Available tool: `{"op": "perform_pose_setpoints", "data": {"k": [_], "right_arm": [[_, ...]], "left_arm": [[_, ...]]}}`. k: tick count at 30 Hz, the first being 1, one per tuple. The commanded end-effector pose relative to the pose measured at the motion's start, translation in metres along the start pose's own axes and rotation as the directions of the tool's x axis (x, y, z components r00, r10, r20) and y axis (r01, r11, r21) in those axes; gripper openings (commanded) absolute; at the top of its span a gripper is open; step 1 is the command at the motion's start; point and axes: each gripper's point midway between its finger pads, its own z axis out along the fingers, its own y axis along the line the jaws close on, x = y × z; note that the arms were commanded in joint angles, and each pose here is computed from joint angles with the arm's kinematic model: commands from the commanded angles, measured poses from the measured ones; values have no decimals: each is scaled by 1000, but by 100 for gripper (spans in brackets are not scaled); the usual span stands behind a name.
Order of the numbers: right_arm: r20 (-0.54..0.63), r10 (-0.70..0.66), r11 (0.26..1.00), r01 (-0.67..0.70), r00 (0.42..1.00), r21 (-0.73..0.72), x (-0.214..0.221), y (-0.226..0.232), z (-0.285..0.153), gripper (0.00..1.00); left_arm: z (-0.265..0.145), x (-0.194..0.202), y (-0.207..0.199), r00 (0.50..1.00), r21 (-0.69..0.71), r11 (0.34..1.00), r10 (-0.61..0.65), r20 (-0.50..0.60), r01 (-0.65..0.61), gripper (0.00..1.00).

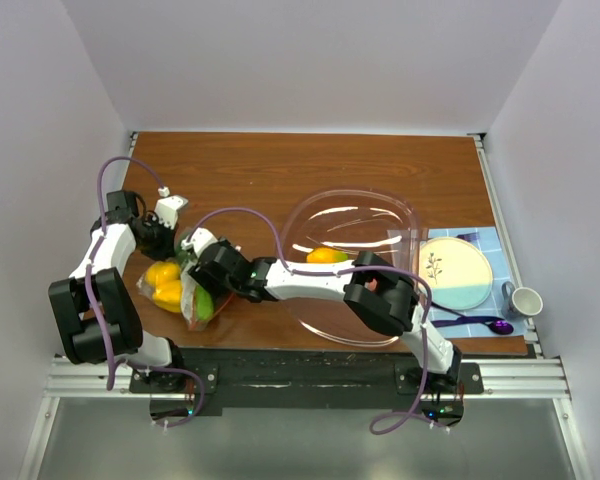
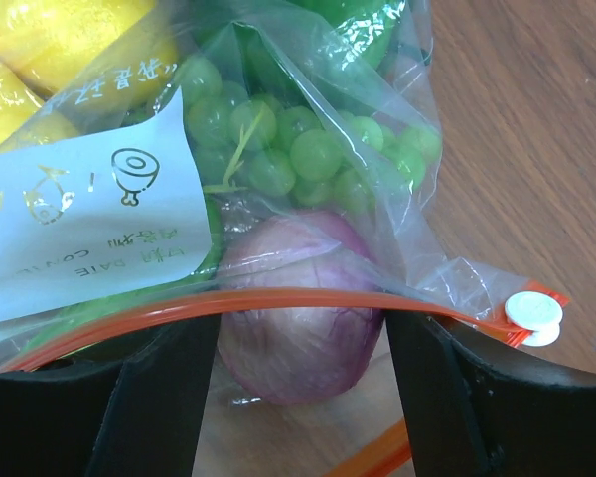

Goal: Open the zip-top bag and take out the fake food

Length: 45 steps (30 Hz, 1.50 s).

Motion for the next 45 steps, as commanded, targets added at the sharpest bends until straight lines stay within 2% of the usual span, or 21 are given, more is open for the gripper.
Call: {"op": "perform_pose_setpoints", "data": {"k": [1,3,6,7,9,10,12,14,16,21,23,28,32,34,36,38,40,41,42,43,45], "right_arm": [[-20,17,999,-18,1000,-40,5,11,0,67],[-27,19,999,-20,999,-40,10,10,-1,62],[-17,25,998,-26,1000,-51,7,10,-9,37],[-5,33,998,-33,999,-53,2,9,-15,24],[-2,33,997,-33,999,-75,4,10,-25,15],[49,50,995,-46,998,-91,-18,10,-43,11],[65,47,992,-39,997,-119,-19,11,-60,10],[127,76,987,-57,989,-149,-41,7,-87,5],[131,86,984,-63,988,-166,-37,5,-100,4],[205,124,980,-87,971,-179,-52,-12,-150,4],[243,123,988,-97,962,-118,-59,-32,-168,4],[205,100,986,-125,974,112,-28,-98,-174,7],[169,135,936,-182,976,300,1,-151,-174,4],[146,149,920,-191,978,341,14,-165,-170,5],[134,160,907,-199,978,371,20,-172,-168,11],[108,151,906,-182,983,383,25,-174,-163,23],[116,151,902,-185,982,390,19,-175,-165,48],[126,150,903,-187,981,387,14,-175,-166,77],[133,148,903,-188,980,385,9,-175,-167,92],[139,150,903,-192,979,385,5,-176,-169,99],[163,142,903,-195,976,383,-9,-177,-175,99]], "left_arm": [[-4,-6,-2,999,5,1000,27,30,-27,0],[-4,-7,-1,999,2,1000,29,32,-29,0],[-5,-8,-1,999,-1,999,34,34,-34,0],[-5,-8,-1,999,-2,1000,31,34,-31,0],[-6,-8,-1,999,-7,999,35,36,-34,0],[-7,-8,0,999,-10,999,36,36,-35,0],[-5,-7,0,999,-7,999,34,31,-34,0],[-4,-7,0,999,-8,1000,30,32,-30,0],[-3,-6,0,999,-5,1000,25,29,-25,0],[1,-3,-1,1000,5,1000,10,23,-10,0],[1,-3,-1,1000,4,1000,12,23,-12,0],[-2,-6,0,999,-4,1000,16,28,-16,0],[-3,-6,-1,999,2,1000,15,28,-15,0],[-2,-5,-2,1000,6,1000,10,26,-10,0],[-3,-6,-1,1000,3,1000,12,27,-12,0],[-5,-8,-2,999,2,1000,16,31,-16,0],[-6,-8,-2,999,1,1000,17,32,-17,0],[-7,-9,-2,999,1,1000,19,34,-19,0],[-7,-9,-2,999,1,1000,17,31,-17,0],[-7,-9,-2,999,1,1000,17,33,-17,0],[-8,-10,-2,999,3,1000,19,35,-19,0]]}}
